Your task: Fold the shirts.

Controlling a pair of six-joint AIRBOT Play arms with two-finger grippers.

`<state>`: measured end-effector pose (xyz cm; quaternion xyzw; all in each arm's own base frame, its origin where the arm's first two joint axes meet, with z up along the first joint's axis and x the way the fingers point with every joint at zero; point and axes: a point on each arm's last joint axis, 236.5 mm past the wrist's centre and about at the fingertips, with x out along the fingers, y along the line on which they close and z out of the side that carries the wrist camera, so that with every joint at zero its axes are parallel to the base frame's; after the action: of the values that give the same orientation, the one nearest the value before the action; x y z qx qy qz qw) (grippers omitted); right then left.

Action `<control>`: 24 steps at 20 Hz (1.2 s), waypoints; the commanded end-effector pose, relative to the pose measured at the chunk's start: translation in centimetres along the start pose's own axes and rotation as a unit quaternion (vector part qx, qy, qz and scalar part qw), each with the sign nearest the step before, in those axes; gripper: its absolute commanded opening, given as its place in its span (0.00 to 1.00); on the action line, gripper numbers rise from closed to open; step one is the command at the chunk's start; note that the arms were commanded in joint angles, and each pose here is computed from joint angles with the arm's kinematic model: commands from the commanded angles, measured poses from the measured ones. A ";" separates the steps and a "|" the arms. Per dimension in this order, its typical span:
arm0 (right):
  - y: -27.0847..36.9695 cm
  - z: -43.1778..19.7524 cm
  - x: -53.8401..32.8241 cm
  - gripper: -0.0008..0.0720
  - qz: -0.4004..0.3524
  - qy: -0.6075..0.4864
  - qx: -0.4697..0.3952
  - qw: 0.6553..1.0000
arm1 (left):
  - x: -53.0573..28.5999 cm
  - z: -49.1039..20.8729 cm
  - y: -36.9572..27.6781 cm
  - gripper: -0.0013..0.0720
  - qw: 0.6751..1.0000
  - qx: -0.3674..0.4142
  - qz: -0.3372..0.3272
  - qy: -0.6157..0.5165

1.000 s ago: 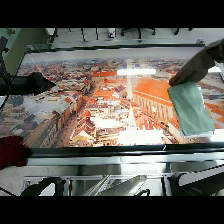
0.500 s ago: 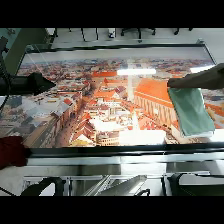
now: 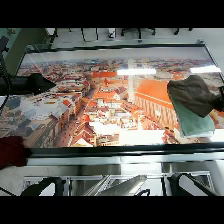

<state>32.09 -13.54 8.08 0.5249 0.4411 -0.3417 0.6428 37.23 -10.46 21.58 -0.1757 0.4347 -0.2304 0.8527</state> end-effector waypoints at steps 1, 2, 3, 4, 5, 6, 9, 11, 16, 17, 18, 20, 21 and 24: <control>-2.7 -0.4 2.3 0.13 -0.017 -0.018 0.051 0.998 | 0.0 0.0 0.0 0.03 1.000 0.004 0.001 0.000; -3.0 -0.6 2.6 0.55 -0.025 -0.009 0.050 0.998 | 0.0 0.0 0.0 0.03 1.000 0.004 0.001 0.000; -3.1 -0.9 2.7 0.99 -0.028 -0.002 0.039 0.999 | 0.0 0.0 0.0 0.03 1.000 0.004 0.001 0.000; -3.1 -1.0 2.5 0.97 -0.029 0.001 0.022 0.999 | 0.0 0.0 0.0 0.03 1.000 0.005 0.001 0.000; -3.0 -1.1 2.2 0.97 -0.029 0.001 0.014 0.999 | 0.0 0.0 0.0 0.03 1.000 0.005 0.001 0.000; -2.6 -0.9 1.6 0.97 -0.022 -0.004 0.010 1.000 | 0.0 0.0 0.0 0.03 1.000 0.005 0.001 0.000; -0.4 -0.2 -1.0 0.97 0.022 -0.032 0.002 0.999 | 0.0 0.0 0.0 0.03 1.000 0.005 0.000 0.000; 1.9 0.0 -2.9 0.97 0.070 -0.050 -0.006 0.996 | 0.0 0.0 0.0 0.03 1.000 0.005 0.000 -0.001; 9.0 -4.2 -5.5 0.16 0.214 -0.025 -0.161 0.963 | 0.1 0.0 -0.5 0.03 1.000 0.009 -0.005 -0.001; 9.4 -5.6 -5.2 0.05 0.213 -0.018 -0.198 0.957 | 0.3 -0.2 -1.1 0.03 1.000 0.014 -0.009 0.003; 9.8 -7.3 -4.9 0.04 0.214 -0.008 -0.236 0.948 | 0.6 -0.6 -1.8 0.03 1.000 0.022 -0.014 0.010; 10.2 -11.5 -3.9 0.04 0.213 0.022 -0.314 0.925 | 1.7 -2.4 -4.1 0.03 0.998 0.041 -0.033 0.027; 10.0 -14.3 -3.2 0.04 0.212 0.042 -0.362 0.907 | 2.5 -4.1 -5.4 0.03 0.997 0.046 -0.045 0.035; 6.6 -24.6 -0.5 0.04 0.203 0.122 -0.495 0.836 | 5.5 -10.6 -7.6 0.03 0.995 0.037 -0.071 0.067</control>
<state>35.96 4.39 12.40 0.3475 0.4620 0.0156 0.8158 32.62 -17.69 18.80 -0.1525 0.4575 -0.2993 0.8233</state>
